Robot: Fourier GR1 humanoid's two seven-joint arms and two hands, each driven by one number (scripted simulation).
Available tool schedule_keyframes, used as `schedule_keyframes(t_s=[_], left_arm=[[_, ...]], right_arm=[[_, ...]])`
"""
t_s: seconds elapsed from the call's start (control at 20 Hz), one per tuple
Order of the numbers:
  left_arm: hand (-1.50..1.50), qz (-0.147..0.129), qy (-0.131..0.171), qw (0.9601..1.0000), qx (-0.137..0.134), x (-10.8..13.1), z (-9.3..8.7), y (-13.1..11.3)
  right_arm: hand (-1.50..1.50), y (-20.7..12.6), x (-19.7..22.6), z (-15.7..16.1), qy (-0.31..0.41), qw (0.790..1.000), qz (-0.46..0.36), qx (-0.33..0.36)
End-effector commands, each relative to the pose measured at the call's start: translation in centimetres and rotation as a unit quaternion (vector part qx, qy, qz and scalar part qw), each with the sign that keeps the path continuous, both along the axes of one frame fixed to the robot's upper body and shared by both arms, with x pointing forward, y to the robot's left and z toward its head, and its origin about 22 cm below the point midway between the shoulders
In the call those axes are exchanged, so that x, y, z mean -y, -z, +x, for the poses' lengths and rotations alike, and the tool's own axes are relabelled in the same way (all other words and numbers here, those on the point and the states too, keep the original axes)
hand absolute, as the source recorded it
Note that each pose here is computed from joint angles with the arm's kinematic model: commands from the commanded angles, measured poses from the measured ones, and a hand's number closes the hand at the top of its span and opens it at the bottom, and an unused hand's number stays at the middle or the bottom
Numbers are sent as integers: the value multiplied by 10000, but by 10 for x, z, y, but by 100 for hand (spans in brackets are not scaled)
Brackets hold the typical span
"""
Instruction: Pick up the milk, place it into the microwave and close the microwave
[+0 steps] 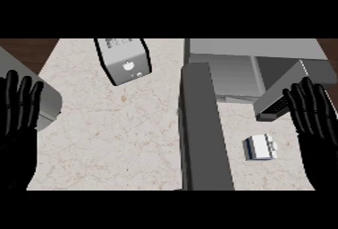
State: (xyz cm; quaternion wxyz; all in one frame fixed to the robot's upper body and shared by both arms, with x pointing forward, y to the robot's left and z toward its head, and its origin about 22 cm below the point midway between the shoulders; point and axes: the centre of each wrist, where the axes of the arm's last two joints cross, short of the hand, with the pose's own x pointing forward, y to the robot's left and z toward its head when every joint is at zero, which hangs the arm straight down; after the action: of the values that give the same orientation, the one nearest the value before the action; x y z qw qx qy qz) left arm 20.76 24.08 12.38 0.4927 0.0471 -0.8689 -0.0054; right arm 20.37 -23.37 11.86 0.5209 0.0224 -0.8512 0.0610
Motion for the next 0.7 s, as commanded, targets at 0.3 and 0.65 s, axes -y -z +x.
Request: schedule_keyframes(t_s=[0.3,0.65], left_arm=[[-150,-1186,226,9888,-879,18,3,39],[-150,-1331,319,9867,-872,13,-27,68]], right_arm=[[-150,17,15,-34,661,9965,4,-508],[-150,21,24,-59,771,9948,-138,-654]])
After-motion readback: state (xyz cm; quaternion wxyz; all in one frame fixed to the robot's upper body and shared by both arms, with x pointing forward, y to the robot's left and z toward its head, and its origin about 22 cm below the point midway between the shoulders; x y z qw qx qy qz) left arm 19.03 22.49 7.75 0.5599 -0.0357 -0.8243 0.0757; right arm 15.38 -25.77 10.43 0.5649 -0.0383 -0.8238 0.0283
